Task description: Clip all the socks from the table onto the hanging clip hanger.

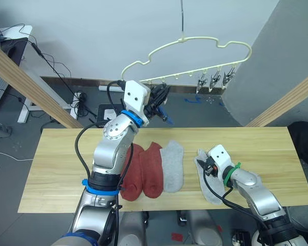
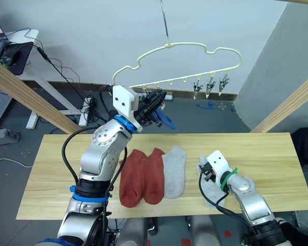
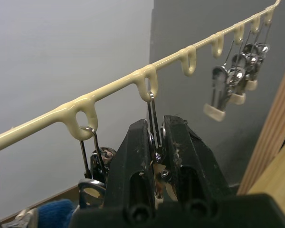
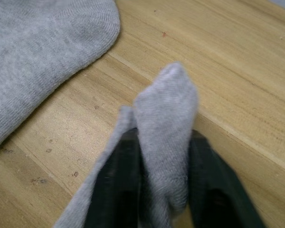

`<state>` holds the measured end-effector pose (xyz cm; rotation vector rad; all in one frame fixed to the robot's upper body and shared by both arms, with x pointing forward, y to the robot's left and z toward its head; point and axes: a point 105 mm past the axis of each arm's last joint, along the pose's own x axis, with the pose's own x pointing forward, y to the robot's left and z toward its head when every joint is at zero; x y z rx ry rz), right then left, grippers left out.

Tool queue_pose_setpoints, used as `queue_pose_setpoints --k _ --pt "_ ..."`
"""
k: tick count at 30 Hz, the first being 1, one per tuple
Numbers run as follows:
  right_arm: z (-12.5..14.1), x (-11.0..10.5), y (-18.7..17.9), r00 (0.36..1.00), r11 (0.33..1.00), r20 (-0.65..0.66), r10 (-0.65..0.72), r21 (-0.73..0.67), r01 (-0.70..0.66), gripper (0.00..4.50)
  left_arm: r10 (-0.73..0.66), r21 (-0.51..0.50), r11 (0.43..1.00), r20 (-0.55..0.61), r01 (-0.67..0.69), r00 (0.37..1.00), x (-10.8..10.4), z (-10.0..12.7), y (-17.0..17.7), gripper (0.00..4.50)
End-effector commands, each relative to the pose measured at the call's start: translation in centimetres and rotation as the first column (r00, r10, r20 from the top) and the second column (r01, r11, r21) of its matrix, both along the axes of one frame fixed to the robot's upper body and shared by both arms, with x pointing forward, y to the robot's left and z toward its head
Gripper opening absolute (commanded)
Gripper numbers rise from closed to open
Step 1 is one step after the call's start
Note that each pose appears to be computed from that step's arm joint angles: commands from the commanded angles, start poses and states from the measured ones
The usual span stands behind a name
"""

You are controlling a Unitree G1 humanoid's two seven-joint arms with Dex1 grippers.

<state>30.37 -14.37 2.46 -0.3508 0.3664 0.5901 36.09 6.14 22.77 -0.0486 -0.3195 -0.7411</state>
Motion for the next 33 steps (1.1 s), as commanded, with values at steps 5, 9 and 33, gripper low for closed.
queue_pose_setpoints --k 5,9,33 --pt "4.5 0.6 2.2 0.981 0.994 0.161 0.11 0.008 -0.113 0.0 -0.11 -0.062 0.992 -0.022 0.108 0.994 -1.4 1.7 -0.4 0.15" --pt "8.9 1.3 4.8 0.944 0.976 0.284 0.167 0.088 -0.199 0.0 -0.128 -0.084 0.989 -0.053 0.123 0.99 -1.5 1.9 -0.3 0.15" --pt "15.7 3.0 12.2 0.893 0.844 0.429 0.137 0.421 -0.332 0.0 -0.113 -0.125 0.987 -0.092 0.102 0.989 -2.0 1.8 -0.5 0.15"
